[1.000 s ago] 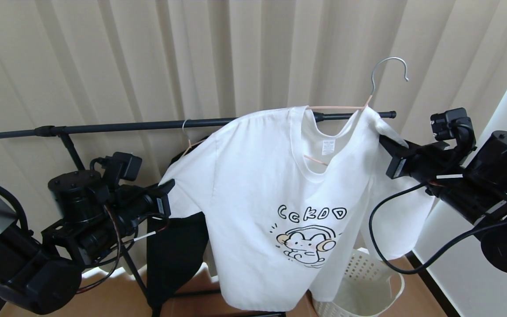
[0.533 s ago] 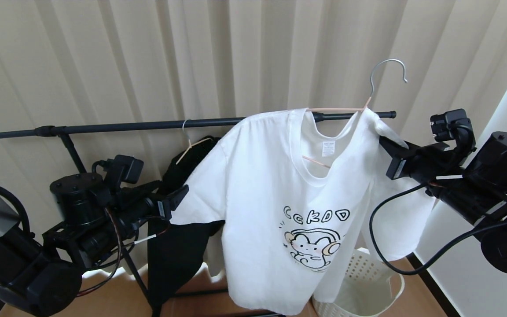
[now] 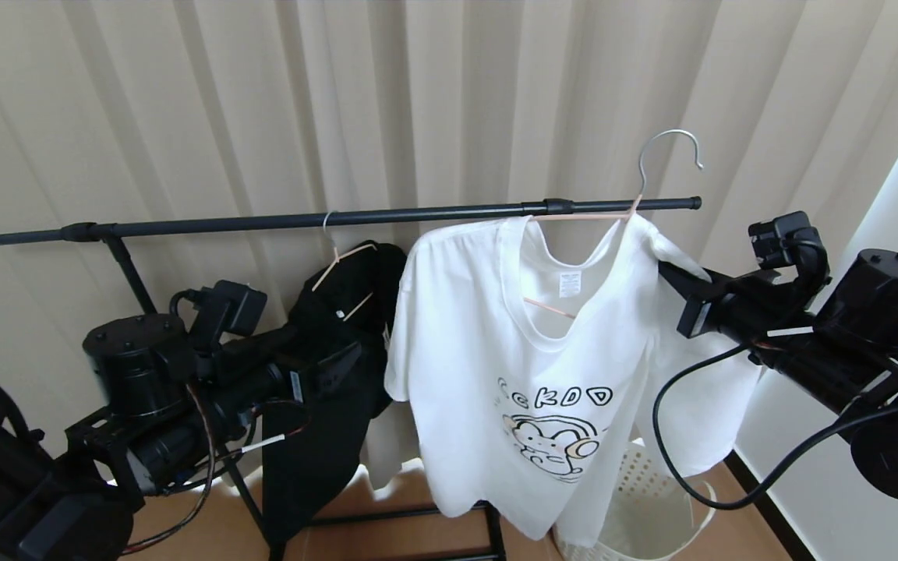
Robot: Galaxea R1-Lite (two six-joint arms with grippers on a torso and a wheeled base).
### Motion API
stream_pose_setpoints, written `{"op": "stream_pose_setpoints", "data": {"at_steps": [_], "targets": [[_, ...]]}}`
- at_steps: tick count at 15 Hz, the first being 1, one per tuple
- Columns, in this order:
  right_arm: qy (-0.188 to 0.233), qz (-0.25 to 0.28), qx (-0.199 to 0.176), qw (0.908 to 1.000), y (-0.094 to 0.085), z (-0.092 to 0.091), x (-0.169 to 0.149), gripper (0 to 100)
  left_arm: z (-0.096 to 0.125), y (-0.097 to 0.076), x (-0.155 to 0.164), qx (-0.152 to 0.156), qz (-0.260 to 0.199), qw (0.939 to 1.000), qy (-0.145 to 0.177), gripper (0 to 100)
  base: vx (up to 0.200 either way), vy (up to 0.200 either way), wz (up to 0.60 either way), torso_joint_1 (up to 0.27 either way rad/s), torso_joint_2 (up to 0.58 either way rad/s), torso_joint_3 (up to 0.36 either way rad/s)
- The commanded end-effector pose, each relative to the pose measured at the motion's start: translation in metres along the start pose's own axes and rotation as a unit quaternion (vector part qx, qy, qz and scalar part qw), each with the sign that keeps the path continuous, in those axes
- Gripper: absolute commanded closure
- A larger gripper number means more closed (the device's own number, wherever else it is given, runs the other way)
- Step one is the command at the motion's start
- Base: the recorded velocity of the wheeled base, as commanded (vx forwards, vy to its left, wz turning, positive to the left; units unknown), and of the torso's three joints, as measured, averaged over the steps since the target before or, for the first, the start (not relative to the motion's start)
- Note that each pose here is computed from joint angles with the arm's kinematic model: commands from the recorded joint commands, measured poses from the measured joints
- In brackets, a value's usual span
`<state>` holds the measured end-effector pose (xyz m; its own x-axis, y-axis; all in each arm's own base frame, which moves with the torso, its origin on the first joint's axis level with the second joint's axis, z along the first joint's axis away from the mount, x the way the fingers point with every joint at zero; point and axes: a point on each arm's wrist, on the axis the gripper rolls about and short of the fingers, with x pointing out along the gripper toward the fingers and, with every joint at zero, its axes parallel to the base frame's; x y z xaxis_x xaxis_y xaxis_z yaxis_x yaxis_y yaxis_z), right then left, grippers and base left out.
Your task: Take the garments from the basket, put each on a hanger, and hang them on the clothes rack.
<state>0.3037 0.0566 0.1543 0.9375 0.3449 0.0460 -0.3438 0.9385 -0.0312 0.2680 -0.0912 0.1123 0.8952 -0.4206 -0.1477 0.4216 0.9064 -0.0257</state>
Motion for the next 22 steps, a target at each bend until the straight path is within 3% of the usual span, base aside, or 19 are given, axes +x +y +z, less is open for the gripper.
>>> {"op": "stream_pose_setpoints", "data": {"at_steps": [1,5,6,7,8,11,13,19,21,22], "targets": [[0.008,0.015,0.002,0.9999,0.005,-0.004,-0.001,100,0.021,-0.014,-0.019,0.005,-0.022,0.9996,-0.018,0,0.000,0.000,0.00,0.000,0.00,0.000],[0.032,0.035,0.007,0.9988,0.008,-0.018,-0.002,100,0.054,-0.018,-0.036,0.006,-0.026,0.9994,-0.020,0,0.000,0.000,0.00,0.000,0.00,0.000],[0.042,0.054,0.009,0.9976,0.011,-0.024,-0.001,100,0.076,-0.019,-0.040,0.006,-0.028,0.9996,-0.008,0,0.000,0.000,0.00,0.000,0.00,0.000],[0.042,0.054,0.009,0.9976,0.011,-0.024,-0.001,100,0.076,-0.019,-0.040,0.006,-0.028,0.9996,-0.008,0,0.000,0.000,0.00,0.000,0.00,0.000],[0.052,0.060,0.012,0.9967,0.014,-0.031,0.001,100,0.104,-0.023,-0.052,0.003,-0.060,0.9978,0.029,0,0.000,0.000,0.00,0.000,0.00,0.000],[0.064,0.077,0.014,0.9949,0.024,-0.037,-0.001,100,0.125,-0.030,-0.056,0.002,-0.110,0.9912,0.073,0,0.000,0.000,0.00,0.000,0.00,0.000],[0.071,0.090,0.016,0.9933,0.032,-0.040,-0.003,100,0.132,-0.031,-0.052,0.032,-0.117,0.9876,0.099,0,0.000,0.000,0.00,0.000,0.00,0.000],[0.085,0.120,0.016,0.9890,0.051,-0.045,-0.009,100,0.136,-0.060,-0.023,0.119,-0.183,0.9649,0.146,0,0.000,0.000,0.00,0.000,0.00,0.000],[0.090,0.126,0.017,0.9878,0.055,-0.047,-0.011,100,0.135,-0.064,-0.013,0.132,-0.216,0.9540,0.161,0,0.000,0.000,0.00,0.000,0.00,0.000],[0.089,0.134,0.015,0.9869,0.060,-0.046,-0.012,100,0.137,-0.065,-0.008,0.144,-0.237,0.9442,0.178,0,0.000,0.000,0.00,0.000,0.00,0.000]]}}
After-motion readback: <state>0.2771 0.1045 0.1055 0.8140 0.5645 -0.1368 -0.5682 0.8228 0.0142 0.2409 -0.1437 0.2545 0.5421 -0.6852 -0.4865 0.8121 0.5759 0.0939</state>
